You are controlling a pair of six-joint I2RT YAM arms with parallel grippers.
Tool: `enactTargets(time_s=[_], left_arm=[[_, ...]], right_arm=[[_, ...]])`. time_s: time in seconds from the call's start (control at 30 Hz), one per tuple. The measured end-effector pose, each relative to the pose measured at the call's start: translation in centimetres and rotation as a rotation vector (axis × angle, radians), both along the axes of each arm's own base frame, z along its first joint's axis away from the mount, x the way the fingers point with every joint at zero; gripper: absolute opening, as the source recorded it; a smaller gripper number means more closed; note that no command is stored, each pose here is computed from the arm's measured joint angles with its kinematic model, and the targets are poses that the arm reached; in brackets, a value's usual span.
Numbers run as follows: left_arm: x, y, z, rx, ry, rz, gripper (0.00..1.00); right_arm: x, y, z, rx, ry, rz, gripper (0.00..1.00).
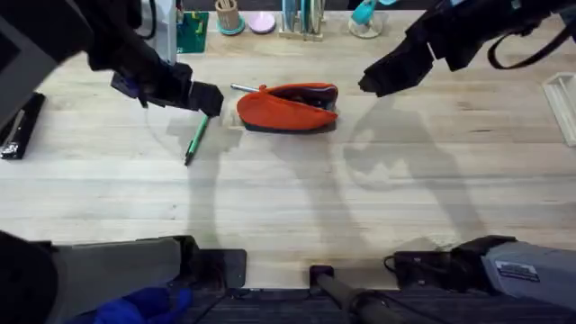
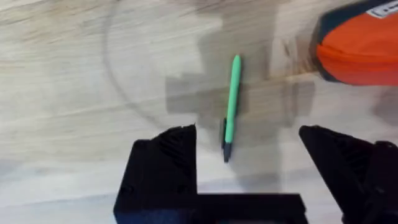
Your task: Unzip the bag, pick up the pens from the table one at a time and place them inside, then zip the bag closed.
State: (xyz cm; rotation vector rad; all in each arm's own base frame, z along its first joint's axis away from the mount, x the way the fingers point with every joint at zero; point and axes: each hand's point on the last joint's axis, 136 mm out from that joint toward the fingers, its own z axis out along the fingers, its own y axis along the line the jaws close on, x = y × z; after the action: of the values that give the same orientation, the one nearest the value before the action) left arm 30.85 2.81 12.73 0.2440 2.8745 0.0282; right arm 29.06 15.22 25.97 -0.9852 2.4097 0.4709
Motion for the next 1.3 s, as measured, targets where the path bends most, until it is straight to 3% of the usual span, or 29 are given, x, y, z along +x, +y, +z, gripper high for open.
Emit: enactTargets(time_s=[0.23,0.6,0.83,1.0,1.17,1.3], left_arm=[[0.0,0.0,-3.4,-0.001,0.013,0.000,0.997],[0.4,0.5,-9.0,0.009,0.151,0.009,0.939],[0.3,0.2,-9.3,-0.014,0.162,0.022,0.823],[0.3,-0.1,-9.3,-0.032,0.165,0.029,0.619],[0.5,-0.9,-9.2,-0.065,0.158,0.027,0.076],[0.6,-1.0,-9.2,-0.065,0.157,0.028,0.046]], right_arm=[[0.0,0.0,0.0,0.000,0.000,0.000,0.996],[0.0,0.0,0.0,0.000,0.000,0.000,0.996],[0.0,0.0,0.0,0.000,0.000,0.000,0.996],[0.0,0.0,0.0,0.000,0.000,0.000,0.996],[0.0,0.0,0.0,0.000,-0.002,0.000,0.996],[0.1,0.0,0.1,0.002,-0.007,0.000,0.996]])
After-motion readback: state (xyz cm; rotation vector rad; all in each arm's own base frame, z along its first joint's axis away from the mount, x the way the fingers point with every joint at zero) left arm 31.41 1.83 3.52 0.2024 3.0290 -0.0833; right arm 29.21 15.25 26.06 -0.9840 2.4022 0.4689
